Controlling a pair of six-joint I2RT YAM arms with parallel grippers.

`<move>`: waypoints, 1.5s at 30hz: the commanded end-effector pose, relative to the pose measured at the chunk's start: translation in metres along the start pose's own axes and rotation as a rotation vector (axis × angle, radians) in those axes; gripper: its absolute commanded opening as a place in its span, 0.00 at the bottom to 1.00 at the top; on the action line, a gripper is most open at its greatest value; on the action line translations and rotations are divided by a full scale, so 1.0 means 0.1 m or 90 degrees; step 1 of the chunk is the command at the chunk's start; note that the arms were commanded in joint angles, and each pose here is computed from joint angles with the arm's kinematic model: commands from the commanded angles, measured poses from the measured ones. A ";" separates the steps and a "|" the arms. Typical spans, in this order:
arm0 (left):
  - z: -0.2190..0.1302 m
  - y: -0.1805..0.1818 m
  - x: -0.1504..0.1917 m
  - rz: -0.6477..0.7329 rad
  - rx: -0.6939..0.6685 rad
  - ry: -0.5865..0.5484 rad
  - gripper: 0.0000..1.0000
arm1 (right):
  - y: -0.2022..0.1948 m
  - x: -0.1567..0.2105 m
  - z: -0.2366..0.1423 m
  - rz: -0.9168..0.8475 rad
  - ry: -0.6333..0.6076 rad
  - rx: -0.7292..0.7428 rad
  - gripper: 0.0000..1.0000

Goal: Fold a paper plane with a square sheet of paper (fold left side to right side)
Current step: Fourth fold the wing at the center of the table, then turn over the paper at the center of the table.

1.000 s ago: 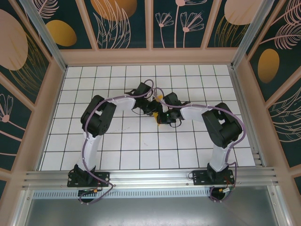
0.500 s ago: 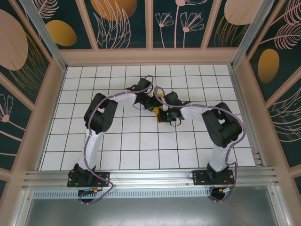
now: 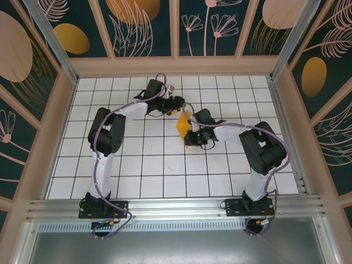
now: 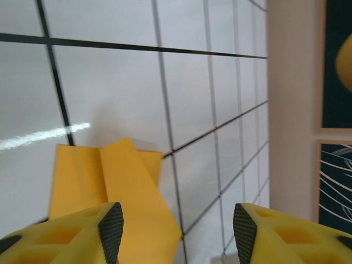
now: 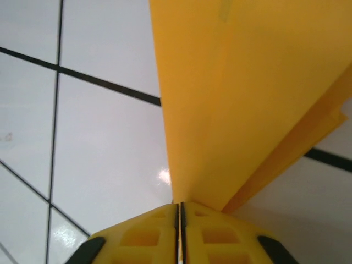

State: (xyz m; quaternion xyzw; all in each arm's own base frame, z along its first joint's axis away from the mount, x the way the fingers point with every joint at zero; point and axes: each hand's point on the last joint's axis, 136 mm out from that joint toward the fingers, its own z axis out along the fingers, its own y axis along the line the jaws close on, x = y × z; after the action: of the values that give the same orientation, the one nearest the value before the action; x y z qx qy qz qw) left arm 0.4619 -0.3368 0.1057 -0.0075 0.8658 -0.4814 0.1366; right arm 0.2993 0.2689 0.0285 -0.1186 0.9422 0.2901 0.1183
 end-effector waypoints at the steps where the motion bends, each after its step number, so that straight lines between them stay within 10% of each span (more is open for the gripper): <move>1: -0.40 -0.36 -0.11 0.053 0.045 -0.045 0.59 | 0.13 -0.15 -0.34 -0.011 -0.038 -0.047 0.19; 10: -0.77 0.09 0.12 0.035 -0.049 -0.087 0.60 | -0.24 -0.58 -0.80 0.029 -0.144 -0.033 0.39; 23: -0.30 0.21 0.39 0.007 -0.026 -0.028 0.57 | -0.14 -0.86 -0.44 0.048 -0.136 -0.103 0.56; 35: -0.05 0.20 0.47 0.013 -0.034 0.007 0.57 | -0.44 -0.86 -0.17 0.058 -0.103 -0.017 0.05; 45: 0.23 0.23 0.51 0.010 -0.046 0.034 0.57 | -0.63 -0.70 -0.18 0.071 -0.095 0.030 0.04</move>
State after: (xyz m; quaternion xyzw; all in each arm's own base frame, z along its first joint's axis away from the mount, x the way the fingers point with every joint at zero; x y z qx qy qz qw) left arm 0.4203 -0.3437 0.0697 0.0054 0.8826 -0.4523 0.1278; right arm 0.3867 0.2295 0.0368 -0.0430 0.9359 0.3003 0.1789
